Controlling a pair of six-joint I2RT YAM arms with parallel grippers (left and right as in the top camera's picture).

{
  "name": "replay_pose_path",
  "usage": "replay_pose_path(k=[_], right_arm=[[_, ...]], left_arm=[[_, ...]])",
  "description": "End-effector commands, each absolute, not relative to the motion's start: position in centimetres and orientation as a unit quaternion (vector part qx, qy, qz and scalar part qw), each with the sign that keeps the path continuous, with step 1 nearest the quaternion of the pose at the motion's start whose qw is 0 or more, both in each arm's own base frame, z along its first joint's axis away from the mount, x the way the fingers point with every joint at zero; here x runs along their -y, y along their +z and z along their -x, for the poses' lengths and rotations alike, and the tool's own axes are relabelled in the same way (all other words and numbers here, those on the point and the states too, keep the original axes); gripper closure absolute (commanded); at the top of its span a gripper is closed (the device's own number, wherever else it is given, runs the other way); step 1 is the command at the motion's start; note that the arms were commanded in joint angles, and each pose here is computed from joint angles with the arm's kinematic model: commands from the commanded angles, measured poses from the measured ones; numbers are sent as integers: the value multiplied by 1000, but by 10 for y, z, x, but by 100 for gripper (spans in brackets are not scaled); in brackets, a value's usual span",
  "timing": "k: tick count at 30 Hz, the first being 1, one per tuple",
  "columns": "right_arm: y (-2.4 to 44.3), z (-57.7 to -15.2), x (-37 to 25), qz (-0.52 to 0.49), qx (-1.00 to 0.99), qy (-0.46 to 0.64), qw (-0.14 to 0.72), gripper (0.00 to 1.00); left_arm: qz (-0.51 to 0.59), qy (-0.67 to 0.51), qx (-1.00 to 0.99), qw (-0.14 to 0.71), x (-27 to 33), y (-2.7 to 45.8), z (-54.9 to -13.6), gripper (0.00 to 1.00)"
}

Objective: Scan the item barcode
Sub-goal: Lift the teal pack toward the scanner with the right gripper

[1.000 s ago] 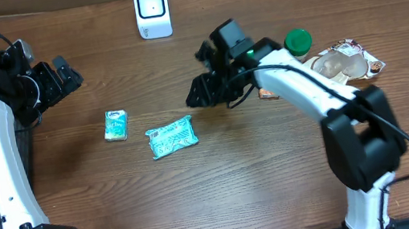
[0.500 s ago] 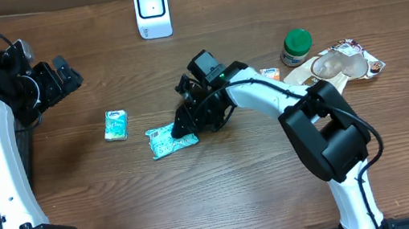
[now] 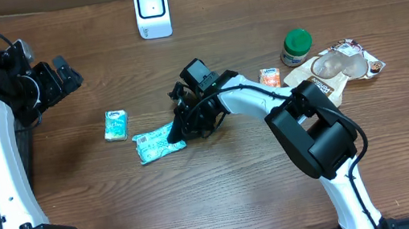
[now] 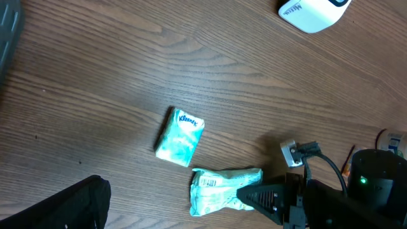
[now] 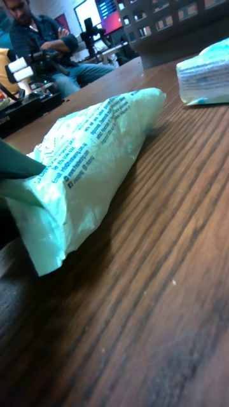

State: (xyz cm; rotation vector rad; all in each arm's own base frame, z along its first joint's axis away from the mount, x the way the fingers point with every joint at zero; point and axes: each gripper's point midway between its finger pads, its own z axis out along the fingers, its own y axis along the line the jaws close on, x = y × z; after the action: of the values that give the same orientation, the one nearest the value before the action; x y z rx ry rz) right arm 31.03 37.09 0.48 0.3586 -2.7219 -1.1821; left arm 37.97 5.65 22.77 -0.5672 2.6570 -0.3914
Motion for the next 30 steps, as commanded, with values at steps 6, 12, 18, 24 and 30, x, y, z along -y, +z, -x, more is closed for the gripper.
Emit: replay_pose_path(k=[6,12,18,24,30], right_arm=[[35,-330,-348,-133,891,-431,51,96],[140,-343,-309,-170,872,-457,-41,96],[235,-335,-262,-162,860,-466,-127,96],[278,-312,-243,-163,854,-468,-160,96],[299,-300,-226,-151,852,-467,-181,96]], left_arm=[[193,-140,-951,198,-54,228,-381,1],[193,-140,-951,198,-54,228,-381,1],[193,-140,-951,198,-54,228,-381,0],[193,-140,-951,198,-54,228,-381,0],[193,-140,-951,198,-54,228,-381,1]])
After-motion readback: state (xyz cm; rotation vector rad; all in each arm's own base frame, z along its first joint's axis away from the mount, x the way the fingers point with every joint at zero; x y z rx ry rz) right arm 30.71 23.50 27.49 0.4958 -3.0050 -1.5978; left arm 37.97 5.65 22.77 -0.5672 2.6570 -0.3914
